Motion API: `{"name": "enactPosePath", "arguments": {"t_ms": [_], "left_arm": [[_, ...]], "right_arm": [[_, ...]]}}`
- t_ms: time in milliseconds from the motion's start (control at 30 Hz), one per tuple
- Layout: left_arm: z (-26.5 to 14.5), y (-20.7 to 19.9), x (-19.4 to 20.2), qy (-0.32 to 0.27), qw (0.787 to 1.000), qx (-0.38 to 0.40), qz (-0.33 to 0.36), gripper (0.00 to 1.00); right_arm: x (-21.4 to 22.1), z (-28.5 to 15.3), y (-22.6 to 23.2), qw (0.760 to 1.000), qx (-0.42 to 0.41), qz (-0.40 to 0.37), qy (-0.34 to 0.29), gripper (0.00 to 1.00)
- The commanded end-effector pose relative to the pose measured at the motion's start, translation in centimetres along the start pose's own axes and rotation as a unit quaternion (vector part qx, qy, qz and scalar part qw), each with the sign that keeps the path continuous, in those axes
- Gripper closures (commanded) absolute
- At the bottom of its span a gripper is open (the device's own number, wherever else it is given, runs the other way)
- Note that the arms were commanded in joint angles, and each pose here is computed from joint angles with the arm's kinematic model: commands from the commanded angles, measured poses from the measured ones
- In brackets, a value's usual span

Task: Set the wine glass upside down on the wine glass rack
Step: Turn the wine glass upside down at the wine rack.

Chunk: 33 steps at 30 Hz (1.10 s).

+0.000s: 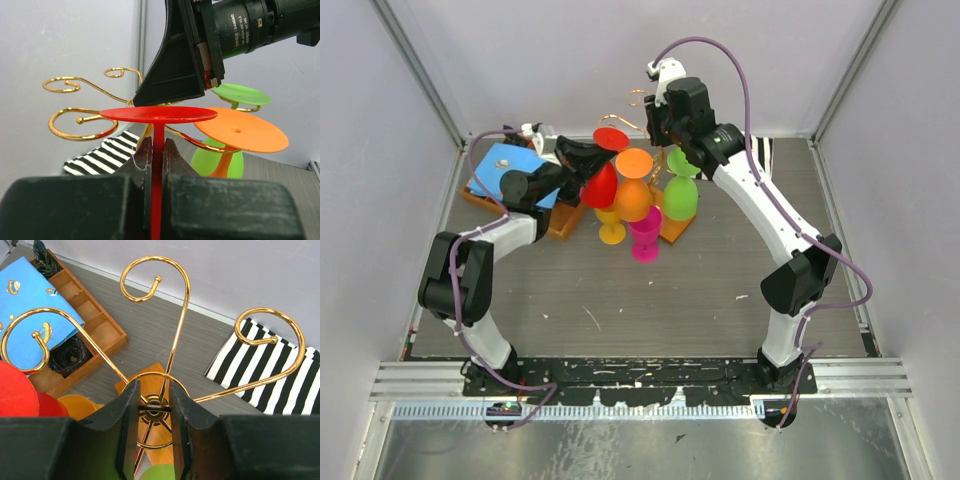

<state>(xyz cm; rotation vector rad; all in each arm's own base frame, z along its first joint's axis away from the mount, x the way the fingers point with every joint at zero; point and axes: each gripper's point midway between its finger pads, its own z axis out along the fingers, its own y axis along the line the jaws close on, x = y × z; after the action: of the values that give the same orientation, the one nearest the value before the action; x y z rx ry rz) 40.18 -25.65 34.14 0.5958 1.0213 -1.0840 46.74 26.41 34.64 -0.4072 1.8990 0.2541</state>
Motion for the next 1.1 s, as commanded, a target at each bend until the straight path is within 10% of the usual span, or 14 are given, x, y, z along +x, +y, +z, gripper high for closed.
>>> {"name": "enactPosePath", "arguments": {"t_ms": [0,1067], "left_arm": [[0.8,0.6,-2.5,-0.037,0.998,0.008,0.051,1.00],[1.9,3.0,-0.7,-0.030,0.999,0.009,0.018,1.00]], "right_arm": [[0.4,0.0,0.3,1.000,-0.007,-0.012,0.008,0.94],[0.3,-0.1,0.3,1.000,-0.007,-0.014,0.008,0.96]]}}
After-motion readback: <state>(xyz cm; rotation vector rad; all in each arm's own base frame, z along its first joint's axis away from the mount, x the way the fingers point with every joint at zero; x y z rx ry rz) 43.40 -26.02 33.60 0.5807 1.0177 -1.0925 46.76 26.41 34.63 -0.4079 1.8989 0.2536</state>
